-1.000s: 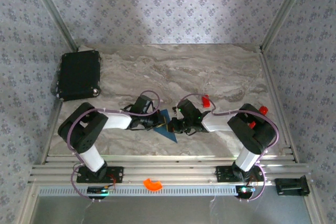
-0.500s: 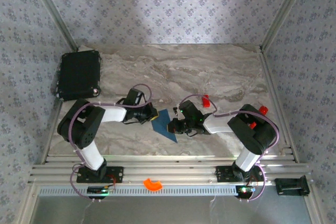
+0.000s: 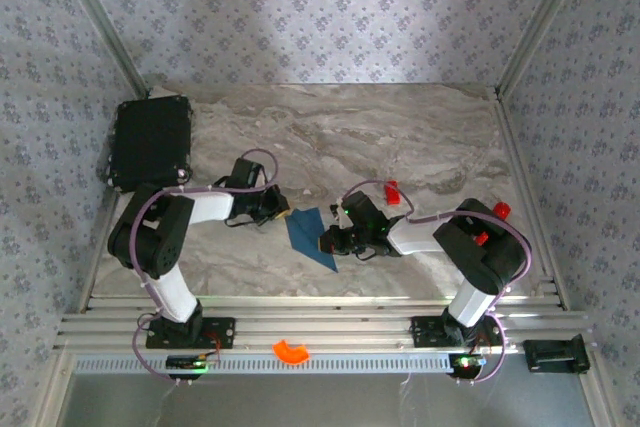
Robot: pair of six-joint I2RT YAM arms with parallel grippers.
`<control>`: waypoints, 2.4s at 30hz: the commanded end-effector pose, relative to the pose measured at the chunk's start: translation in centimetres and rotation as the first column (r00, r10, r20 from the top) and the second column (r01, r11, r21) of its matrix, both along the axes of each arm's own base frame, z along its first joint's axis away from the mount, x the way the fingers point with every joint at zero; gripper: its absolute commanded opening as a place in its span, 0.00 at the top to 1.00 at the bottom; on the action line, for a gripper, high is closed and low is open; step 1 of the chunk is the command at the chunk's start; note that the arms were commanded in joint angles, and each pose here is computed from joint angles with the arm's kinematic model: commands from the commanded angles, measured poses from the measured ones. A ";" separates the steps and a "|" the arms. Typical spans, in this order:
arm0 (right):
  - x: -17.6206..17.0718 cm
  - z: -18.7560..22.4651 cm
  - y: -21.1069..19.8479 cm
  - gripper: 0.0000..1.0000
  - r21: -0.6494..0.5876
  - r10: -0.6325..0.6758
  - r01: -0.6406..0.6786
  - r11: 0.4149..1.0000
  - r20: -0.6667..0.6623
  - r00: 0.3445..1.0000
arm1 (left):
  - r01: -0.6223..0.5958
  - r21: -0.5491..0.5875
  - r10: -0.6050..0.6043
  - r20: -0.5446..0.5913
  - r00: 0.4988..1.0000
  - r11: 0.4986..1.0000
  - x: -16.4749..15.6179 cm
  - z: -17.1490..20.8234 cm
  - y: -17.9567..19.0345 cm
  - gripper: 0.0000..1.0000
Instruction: Fold a paper plane with a square sheet of paper (pick it up from the middle)
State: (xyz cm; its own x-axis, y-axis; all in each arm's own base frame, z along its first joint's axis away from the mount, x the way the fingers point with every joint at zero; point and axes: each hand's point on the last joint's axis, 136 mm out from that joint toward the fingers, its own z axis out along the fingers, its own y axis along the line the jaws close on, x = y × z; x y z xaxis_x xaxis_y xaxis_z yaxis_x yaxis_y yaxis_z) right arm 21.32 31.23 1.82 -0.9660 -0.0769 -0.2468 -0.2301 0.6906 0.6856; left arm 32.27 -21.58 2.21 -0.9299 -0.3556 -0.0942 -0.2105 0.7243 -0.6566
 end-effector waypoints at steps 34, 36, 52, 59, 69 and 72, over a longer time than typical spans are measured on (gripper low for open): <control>1.6 1.1 2.3 0.98 -0.133 0.067 -0.072 0.988 -0.038 0.997 | 0.200 0.150 -0.196 -0.039 0.980 0.968 -4.6 -3.6 -2.5 0.99; 1.5 -0.3 1.9 0.98 -0.172 0.047 -0.057 0.983 -0.063 0.997 | 0.199 0.154 -0.196 -0.037 0.980 0.968 -4.5 -3.5 -2.5 0.99; -4.4 -1.8 -3.3 0.92 -0.144 0.019 -0.036 0.989 -0.117 0.993 | 0.209 0.166 -0.199 -0.073 0.977 0.964 -4.9 -4.9 -2.1 1.00; -4.7 0.1 -4.6 0.91 -0.103 -0.003 -0.005 0.995 -0.081 0.997 | 0.214 0.171 -0.204 -0.073 0.976 0.962 -5.0 -4.9 -2.1 1.00; -1.2 4.3 -3.0 0.89 0.002 -0.035 0.035 0.999 -0.004 0.999 | 0.217 0.159 -0.209 -0.064 0.976 0.963 -5.0 -4.4 -2.3 1.00; -0.3 4.0 -1.6 0.89 -0.012 -0.017 0.017 1.000 -0.028 0.999 | 0.215 0.159 -0.207 -0.068 0.976 0.963 -5.0 -4.4 -2.2 1.00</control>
